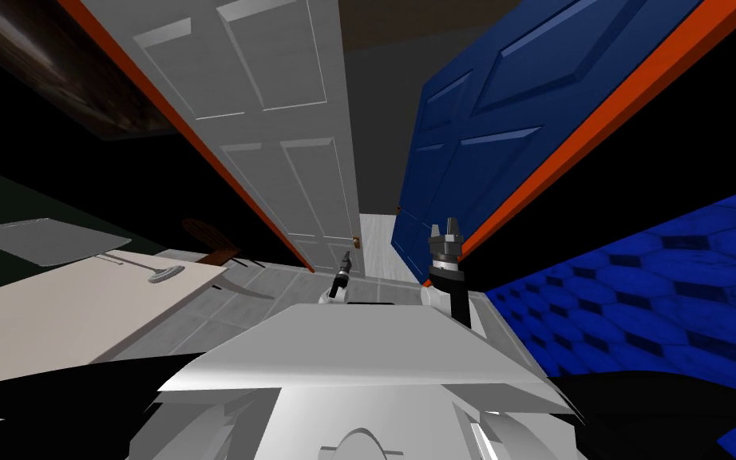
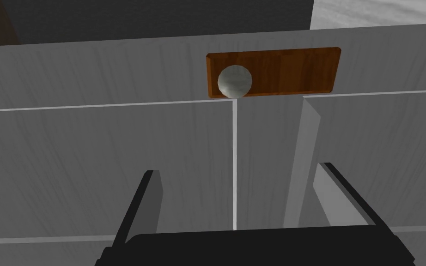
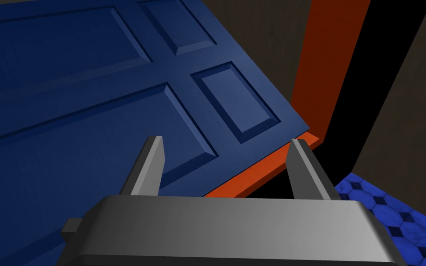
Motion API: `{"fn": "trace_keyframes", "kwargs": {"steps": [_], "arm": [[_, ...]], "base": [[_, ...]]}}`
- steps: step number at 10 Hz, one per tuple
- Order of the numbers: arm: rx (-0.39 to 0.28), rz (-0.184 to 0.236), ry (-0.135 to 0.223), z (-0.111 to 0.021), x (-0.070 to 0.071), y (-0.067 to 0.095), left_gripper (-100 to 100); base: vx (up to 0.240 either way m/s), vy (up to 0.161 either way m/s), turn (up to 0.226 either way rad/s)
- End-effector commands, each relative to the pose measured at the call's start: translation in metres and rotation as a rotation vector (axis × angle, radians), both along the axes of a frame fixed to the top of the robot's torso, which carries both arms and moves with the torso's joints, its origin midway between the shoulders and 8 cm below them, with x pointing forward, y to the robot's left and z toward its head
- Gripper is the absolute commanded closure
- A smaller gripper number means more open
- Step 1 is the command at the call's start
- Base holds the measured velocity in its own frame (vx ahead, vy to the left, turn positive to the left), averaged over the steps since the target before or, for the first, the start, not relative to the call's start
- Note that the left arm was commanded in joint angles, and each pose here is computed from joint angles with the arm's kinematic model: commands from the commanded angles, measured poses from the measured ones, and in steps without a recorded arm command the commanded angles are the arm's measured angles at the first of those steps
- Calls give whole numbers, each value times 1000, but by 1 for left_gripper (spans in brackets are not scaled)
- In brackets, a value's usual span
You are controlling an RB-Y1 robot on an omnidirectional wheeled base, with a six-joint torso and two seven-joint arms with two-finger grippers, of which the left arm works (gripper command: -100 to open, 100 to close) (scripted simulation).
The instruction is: Push the door open
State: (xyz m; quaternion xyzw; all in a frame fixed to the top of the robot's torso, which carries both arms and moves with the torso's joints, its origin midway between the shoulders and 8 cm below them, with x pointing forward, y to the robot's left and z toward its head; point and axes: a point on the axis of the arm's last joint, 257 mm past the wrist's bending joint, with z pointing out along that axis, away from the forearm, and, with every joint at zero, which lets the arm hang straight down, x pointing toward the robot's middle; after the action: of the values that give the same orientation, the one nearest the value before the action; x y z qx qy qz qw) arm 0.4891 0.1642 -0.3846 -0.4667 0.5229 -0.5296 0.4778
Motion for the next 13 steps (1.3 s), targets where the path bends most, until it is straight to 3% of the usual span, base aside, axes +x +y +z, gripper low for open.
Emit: {"fn": "trace_keyframes", "kwargs": {"steps": [1,2,3,6,12,13], "arm": [[-2,-6,12,-5,0,-5,-100],[-1,-4,7,-2,0,-3,-100],[18,4,7,-4,1,9,-100],[28,11,6,-5,0,18,-100],[11,20,9,-6,-2,14,-100],[11,20,9,-6,-2,14,100]], "base": [[81,12,-46],[37,3,-9],[124,-18,-35],[177,-15,-21],[179,-22,-23],[-16,0,-1]]}}
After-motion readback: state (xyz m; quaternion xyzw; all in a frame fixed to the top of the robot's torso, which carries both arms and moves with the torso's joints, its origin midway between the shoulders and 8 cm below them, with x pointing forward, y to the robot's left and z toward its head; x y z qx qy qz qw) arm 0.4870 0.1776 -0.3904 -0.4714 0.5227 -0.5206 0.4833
